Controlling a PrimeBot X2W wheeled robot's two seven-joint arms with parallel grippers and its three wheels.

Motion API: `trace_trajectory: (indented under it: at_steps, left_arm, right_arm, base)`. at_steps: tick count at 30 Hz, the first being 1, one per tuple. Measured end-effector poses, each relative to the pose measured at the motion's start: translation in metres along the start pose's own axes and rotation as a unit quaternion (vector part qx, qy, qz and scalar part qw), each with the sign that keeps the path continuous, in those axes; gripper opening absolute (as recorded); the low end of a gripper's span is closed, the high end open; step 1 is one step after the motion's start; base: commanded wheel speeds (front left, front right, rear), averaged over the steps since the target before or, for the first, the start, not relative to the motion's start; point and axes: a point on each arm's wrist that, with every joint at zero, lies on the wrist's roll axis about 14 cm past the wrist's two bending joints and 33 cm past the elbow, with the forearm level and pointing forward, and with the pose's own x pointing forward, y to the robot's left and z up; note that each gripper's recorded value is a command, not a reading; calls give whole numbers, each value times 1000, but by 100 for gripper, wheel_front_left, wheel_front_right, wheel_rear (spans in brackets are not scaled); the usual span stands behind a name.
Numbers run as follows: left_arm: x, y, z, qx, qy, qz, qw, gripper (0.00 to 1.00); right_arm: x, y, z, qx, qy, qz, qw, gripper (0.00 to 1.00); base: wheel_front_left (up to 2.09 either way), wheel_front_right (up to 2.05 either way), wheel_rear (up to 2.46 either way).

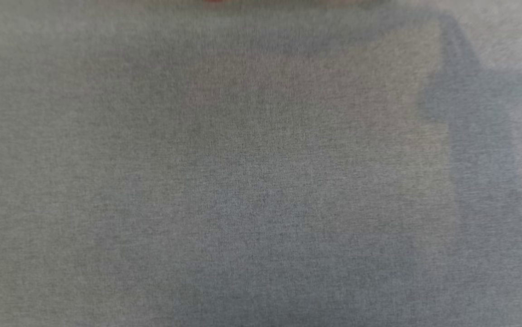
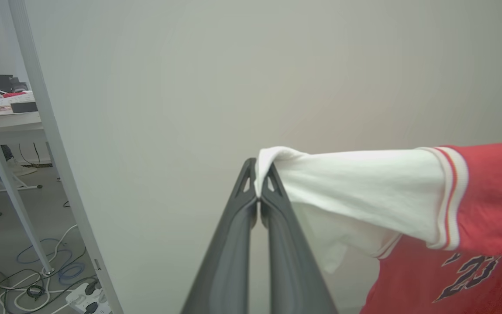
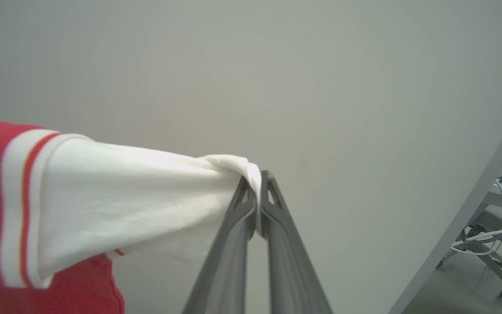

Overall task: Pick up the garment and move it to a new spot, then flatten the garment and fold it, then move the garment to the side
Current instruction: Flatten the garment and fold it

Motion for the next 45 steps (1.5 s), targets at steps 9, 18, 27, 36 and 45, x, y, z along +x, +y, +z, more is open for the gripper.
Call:
trace_trajectory:
  at_steps: [9, 18, 27, 36, 45]
  left_arm:
    - [46, 26, -46, -6, -29, 36, 999, 0]
    - [17, 30, -153, -48, 63, 47, 996, 0]
    - [-56, 17, -231, -108, 162, 65, 979, 0]
    - [-138, -4, -263, -133, 269, 66, 951, 0]
    - [-221, -33, -263, -158, 362, 65, 916, 0]
  right_arm:
    - [47, 16, -53, 4, -17, -10, 1000, 0]
    - [35, 61, -154, 38, 78, 22, 996, 0]
    - [-35, 90, -238, 47, 231, 67, 969, 0]
    - [-116, 83, -262, 59, 346, 89, 932, 0]
    - [-197, 76, -260, 88, 417, 96, 900, 0]
  base:
    - [0, 0, 0]
    - [0, 0, 0]
    - [0, 0, 0]
    - [0, 0, 0]
    - [0, 0, 0]
